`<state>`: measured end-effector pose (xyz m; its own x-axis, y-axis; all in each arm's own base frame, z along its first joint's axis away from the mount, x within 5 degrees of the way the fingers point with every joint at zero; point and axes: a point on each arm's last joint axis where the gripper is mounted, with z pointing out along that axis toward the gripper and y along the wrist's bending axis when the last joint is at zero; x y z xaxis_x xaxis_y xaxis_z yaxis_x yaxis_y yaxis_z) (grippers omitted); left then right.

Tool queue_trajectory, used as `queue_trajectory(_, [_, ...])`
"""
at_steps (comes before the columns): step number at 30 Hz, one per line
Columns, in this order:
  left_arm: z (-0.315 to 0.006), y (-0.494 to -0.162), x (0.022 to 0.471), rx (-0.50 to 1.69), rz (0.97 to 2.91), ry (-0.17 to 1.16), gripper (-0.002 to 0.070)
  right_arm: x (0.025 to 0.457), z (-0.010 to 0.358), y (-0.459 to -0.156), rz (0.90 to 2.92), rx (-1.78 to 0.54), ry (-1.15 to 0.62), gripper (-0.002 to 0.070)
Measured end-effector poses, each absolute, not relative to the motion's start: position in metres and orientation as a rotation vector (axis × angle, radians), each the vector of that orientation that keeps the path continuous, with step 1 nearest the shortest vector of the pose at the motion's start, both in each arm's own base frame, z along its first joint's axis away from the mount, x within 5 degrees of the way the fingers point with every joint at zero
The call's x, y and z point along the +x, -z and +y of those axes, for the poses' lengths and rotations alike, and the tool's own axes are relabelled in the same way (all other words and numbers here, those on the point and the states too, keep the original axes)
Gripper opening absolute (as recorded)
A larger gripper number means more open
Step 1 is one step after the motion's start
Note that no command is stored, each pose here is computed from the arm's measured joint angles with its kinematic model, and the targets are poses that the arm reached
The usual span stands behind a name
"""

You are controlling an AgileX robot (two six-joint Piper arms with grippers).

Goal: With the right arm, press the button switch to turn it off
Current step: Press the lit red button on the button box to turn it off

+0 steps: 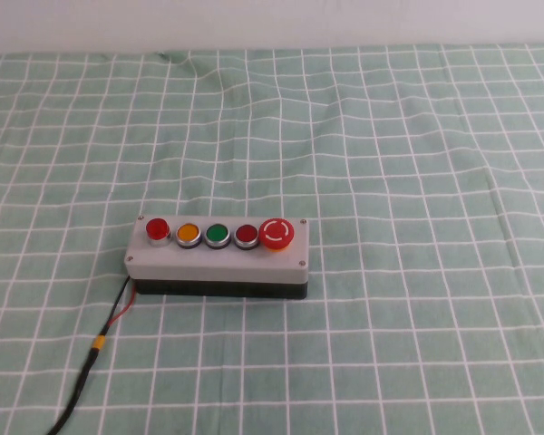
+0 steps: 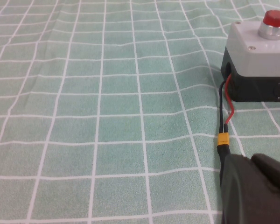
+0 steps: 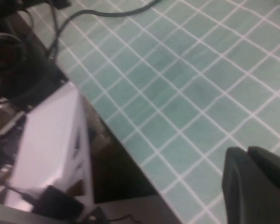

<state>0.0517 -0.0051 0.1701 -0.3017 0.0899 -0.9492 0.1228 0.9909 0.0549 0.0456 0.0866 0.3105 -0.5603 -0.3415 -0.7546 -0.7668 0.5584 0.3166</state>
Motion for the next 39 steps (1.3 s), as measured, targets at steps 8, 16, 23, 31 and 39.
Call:
queue_trajectory(8, [-0.005, -0.17, 0.052, 0.154, 1.88, 0.033, -0.0003, 0.056, 0.072, -0.313, 2.025, -0.891, -0.595, -0.0016])
queue_trajectory(16, [-0.005, -0.17, 0.052, 0.154, 1.88, 0.033, -0.0003, 0.049, 0.033, -0.331, 1.829, -0.61, -0.348, -0.0016])
queue_trajectory(23, [-0.005, -0.17, 0.052, 0.154, 1.88, 0.033, -0.0003, 0.033, 0.01, -0.343, 1.694, -0.355, -0.132, -0.0016])
queue_trajectory(31, [-0.005, -0.17, 0.052, 0.154, 1.88, 0.033, -0.0003, 0.042, 0.005, -0.315, 1.537, -0.166, -0.007, -0.0016])
queue_trajectory(39, [-0.005, -0.17, 0.052, 0.154, 1.88, 0.033, -0.0003, 0.049, 0.008, -0.24, 1.565, -0.024, -0.175, -0.0016])
